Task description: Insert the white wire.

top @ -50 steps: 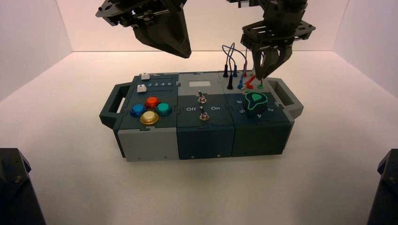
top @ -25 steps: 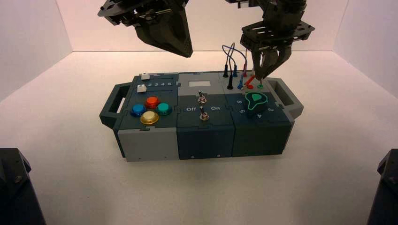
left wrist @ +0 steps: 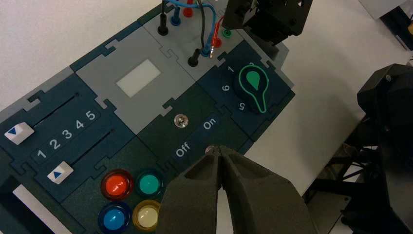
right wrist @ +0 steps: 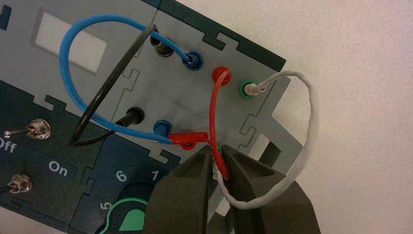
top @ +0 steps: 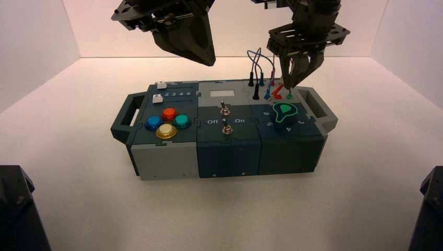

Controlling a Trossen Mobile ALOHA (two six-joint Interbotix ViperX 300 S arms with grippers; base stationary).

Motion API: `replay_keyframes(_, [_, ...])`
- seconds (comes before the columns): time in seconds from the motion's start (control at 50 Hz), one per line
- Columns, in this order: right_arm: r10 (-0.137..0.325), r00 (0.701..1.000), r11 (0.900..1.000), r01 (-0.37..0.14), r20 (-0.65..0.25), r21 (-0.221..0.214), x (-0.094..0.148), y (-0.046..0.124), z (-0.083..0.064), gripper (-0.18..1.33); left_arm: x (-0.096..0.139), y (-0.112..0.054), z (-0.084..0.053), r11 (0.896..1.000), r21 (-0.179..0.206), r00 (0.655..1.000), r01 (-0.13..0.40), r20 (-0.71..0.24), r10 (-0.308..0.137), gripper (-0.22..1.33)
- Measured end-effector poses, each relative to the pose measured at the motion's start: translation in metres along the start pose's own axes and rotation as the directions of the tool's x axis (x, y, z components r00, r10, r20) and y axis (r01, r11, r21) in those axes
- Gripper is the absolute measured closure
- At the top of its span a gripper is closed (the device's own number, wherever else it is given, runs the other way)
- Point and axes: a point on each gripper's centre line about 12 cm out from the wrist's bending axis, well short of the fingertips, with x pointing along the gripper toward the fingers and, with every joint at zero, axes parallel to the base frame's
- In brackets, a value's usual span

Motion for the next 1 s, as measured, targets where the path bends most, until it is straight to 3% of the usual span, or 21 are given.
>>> replay_keyframes(1.0, [0.000, 0.999, 1.0000, 0.000, -0.054, -0.003, 0.0071, 0.0000, -0.0047, 1.06, 0.0007, 0.0006, 0.0003, 1.000, 0.009, 1.000, -0.002, 0.002, 0.002, 1.27])
